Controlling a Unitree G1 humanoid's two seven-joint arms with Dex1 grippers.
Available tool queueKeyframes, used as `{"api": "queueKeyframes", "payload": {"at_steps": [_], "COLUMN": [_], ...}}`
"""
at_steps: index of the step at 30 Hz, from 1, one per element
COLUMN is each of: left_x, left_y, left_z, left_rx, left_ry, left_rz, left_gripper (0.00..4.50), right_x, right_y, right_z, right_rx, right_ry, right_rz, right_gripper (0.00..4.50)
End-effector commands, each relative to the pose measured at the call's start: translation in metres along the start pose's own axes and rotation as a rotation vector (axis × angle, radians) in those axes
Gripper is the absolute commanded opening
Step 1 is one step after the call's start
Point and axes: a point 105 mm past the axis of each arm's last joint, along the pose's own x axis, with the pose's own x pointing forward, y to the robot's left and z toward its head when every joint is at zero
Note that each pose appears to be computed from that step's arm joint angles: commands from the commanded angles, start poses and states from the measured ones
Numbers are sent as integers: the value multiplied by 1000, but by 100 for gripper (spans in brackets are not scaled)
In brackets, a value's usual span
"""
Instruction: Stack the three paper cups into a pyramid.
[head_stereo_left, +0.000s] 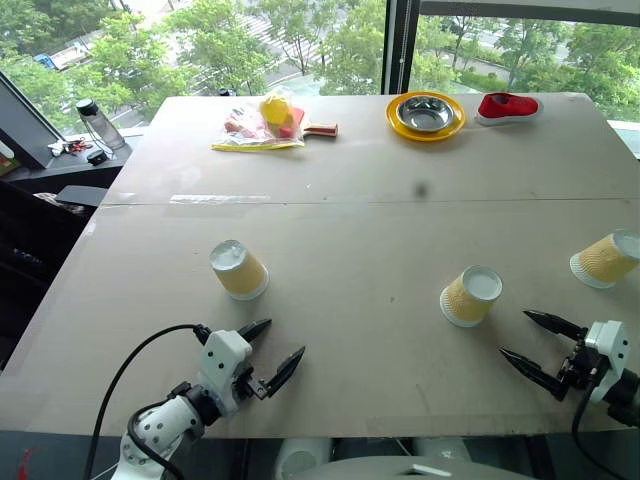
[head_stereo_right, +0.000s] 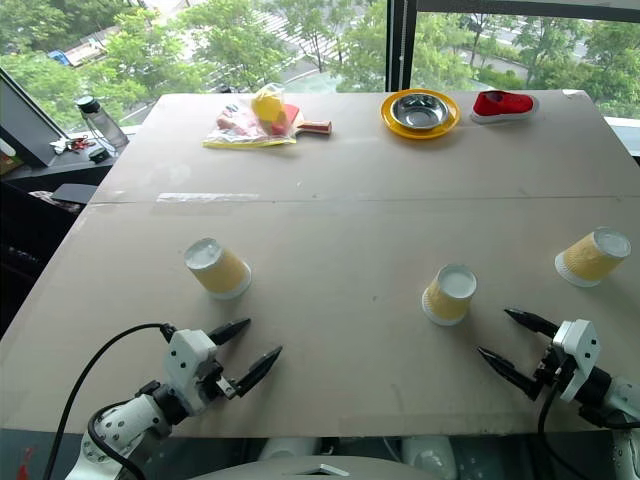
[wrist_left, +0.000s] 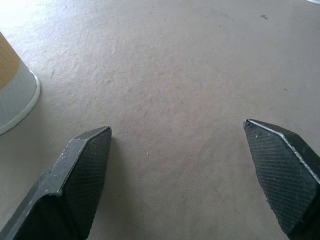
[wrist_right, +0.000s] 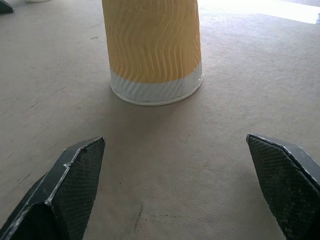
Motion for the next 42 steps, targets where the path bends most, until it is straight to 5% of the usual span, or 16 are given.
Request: {"api": "queueKeyframes", "payload": {"at_steps": [1,29,42], "left_x": [4,4,10], "left_y": [-4,-16,-27], "left_z": [9,17,99], "left_rx": [-20,-34,29], "left_ry": [-9,-7,-125], "left_rz": [-16,-133,-482], "left_gripper": [435,435,435], "right_x": [0,7,53], "right_y": [1,2,7], "right_z": [8,15,71], "right_rx": [-32,-46,-74], "right_ry": [-30,-58,-205], "right_rz": [-2,3,28], "right_gripper": [450,450,450]}}
